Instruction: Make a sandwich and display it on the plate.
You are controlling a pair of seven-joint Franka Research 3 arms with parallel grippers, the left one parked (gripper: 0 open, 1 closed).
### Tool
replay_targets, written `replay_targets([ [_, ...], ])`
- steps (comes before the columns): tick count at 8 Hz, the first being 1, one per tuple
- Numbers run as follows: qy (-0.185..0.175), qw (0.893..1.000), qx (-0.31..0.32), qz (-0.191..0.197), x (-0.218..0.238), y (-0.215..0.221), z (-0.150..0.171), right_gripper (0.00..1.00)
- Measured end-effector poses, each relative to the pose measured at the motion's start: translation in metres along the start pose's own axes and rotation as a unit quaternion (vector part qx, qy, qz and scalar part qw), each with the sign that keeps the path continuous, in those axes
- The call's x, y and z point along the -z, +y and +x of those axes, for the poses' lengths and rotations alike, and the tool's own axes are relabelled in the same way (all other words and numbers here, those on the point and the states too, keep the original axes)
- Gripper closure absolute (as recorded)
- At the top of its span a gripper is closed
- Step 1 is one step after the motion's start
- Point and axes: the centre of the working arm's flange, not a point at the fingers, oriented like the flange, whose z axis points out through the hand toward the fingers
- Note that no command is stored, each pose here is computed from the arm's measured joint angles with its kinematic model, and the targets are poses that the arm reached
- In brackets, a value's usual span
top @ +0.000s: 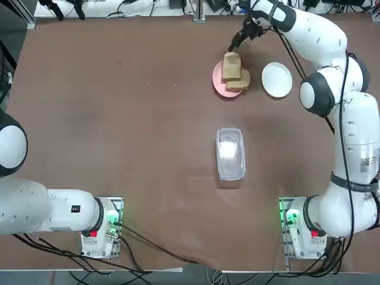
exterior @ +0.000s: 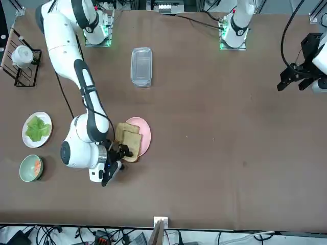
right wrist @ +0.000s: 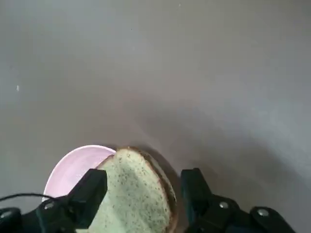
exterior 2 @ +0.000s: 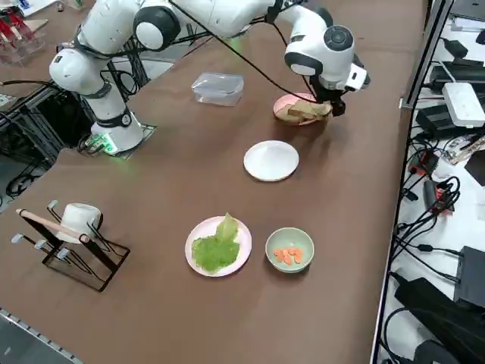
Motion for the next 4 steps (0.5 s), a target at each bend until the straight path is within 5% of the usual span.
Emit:
replay_targets([
  [4, -0.007, 1.000, -0.009, 0.003, -0.0115, 0.0113, -0.0084, 0.08],
])
